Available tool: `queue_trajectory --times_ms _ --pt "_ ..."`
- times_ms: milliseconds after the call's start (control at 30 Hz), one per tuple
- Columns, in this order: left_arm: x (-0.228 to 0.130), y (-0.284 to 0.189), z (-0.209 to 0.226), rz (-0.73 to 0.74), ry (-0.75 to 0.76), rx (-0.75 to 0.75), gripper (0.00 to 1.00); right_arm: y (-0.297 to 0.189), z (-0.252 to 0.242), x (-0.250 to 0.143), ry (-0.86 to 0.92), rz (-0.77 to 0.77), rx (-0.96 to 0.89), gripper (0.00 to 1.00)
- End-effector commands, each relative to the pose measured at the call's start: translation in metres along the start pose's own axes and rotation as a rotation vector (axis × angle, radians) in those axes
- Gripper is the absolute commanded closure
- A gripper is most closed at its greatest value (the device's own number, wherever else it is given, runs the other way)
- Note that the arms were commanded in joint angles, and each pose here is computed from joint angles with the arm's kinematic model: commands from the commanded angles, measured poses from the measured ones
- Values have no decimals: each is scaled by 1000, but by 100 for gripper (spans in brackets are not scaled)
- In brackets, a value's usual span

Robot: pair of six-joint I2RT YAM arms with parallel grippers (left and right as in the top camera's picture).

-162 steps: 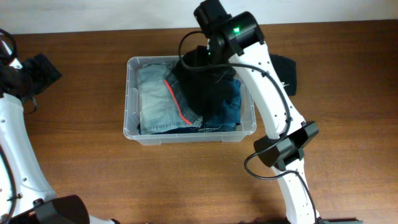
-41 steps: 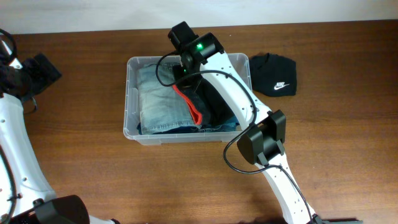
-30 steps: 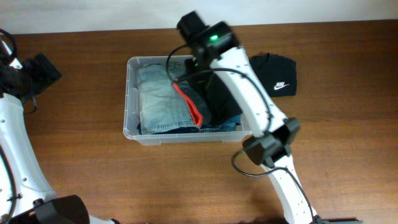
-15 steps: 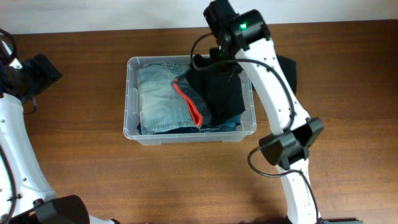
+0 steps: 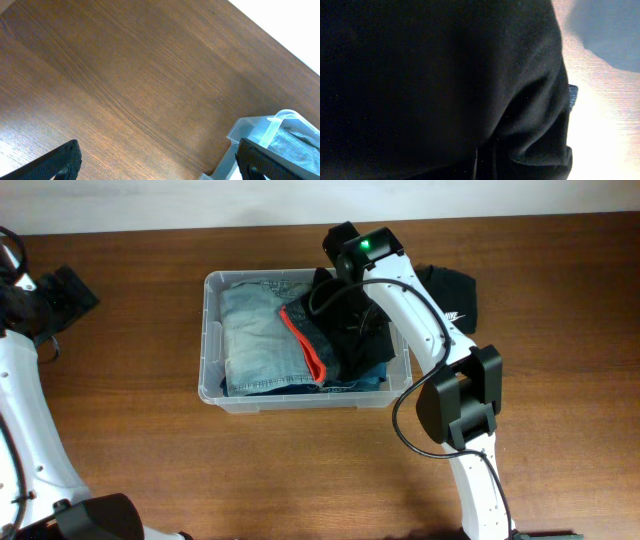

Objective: Pack container
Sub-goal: 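Tuck the black shorts down inside the bin with the right gripper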

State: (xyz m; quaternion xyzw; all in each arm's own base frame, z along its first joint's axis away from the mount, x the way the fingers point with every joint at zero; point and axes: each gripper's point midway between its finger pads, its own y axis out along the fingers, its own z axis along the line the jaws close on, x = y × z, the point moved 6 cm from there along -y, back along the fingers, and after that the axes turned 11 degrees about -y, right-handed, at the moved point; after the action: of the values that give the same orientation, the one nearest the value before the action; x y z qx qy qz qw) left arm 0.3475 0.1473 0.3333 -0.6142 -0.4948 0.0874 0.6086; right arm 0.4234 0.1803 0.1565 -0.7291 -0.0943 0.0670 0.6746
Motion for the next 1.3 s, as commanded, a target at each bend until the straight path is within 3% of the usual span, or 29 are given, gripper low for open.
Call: queue_trajectory --times_ms 0,200,333,700,967,1100,1267 --pt "-1 6 2 11 -8 15 1 -39 -2 8 21 -114 18 95" --pt "-1 6 2 11 -8 15 1 -115 -4 26 41 -377 80 94" --pt "-1 6 2 11 -8 15 1 -128 3 37 -4 -464 138 88" --pt "0 6 2 11 -8 14 1 -44 28 54 -32 -311 227 89" --pt "-1 6 2 11 -8 15 1 20 32 44 -32 -190 223 92" --pt "-1 6 2 11 -8 15 1 11 30 43 -32 -198 214 93" --pt "-1 6 2 11 -8 15 1 -54 17 43 -20 -325 164 90"
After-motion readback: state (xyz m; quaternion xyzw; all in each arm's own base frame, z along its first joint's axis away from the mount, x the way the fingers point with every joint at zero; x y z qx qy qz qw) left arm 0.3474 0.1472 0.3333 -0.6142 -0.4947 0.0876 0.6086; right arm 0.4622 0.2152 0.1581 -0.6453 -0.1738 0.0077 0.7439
